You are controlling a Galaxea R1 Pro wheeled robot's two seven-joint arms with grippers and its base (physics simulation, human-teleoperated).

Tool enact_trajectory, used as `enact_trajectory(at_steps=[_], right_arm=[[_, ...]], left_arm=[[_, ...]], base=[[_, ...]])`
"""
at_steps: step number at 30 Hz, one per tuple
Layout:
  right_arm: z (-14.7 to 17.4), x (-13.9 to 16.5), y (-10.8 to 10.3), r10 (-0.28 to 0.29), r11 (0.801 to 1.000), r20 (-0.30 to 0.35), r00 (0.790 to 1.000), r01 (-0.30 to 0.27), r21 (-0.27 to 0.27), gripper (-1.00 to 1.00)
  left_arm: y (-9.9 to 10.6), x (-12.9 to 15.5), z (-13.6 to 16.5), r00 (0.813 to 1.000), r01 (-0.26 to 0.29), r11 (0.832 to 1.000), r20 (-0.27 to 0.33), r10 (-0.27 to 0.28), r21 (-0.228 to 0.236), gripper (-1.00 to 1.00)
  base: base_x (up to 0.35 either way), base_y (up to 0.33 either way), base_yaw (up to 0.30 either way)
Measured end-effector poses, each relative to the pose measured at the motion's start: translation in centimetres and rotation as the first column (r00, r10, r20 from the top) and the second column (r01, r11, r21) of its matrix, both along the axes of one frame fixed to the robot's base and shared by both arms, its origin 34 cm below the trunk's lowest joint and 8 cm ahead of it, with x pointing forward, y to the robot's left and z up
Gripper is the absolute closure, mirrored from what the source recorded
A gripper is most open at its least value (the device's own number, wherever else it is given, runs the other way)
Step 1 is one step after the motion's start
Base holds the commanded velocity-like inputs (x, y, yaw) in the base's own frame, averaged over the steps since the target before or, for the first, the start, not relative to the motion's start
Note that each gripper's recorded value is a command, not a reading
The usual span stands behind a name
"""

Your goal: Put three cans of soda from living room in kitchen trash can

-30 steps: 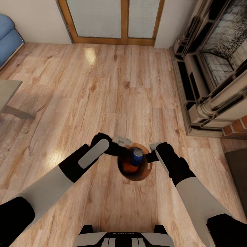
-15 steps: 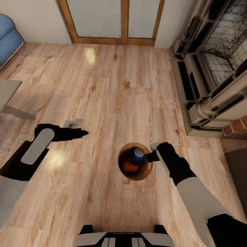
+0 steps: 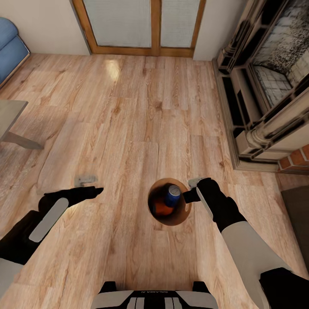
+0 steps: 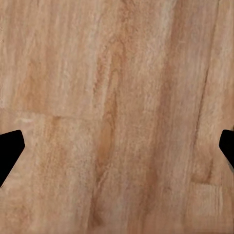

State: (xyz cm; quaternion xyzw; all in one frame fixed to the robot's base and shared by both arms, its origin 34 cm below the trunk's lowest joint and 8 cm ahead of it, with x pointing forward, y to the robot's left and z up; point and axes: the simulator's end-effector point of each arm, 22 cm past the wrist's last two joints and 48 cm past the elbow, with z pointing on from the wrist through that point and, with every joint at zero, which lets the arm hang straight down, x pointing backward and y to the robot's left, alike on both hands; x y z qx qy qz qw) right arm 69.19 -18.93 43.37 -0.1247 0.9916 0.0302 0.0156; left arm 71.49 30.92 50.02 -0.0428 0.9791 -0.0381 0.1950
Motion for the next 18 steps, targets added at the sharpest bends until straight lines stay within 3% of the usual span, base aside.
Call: enact_trajectory(at_steps=[8,18], right_arm=[[-0.1,-0.1,0.1,-0.008,1.0,-0.005,1.0,0.008,0.01,1.0],[-1.7,-2.2,-1.2,-0.03,0.999,-0.086,0.996,0.031,0.007,1.0]], left_arm=[[1.5,-1.6,-2.4,0.999,-0.037,0.999,0.034,0.037,0.018,-1.0],[2.5,-3.9,-3.9,0.994,-0.08,0.996,0.081,0.077,0.029,-1.0]], base=[[0.0,0.0,0.0],[0.0,0.0,0.0]])
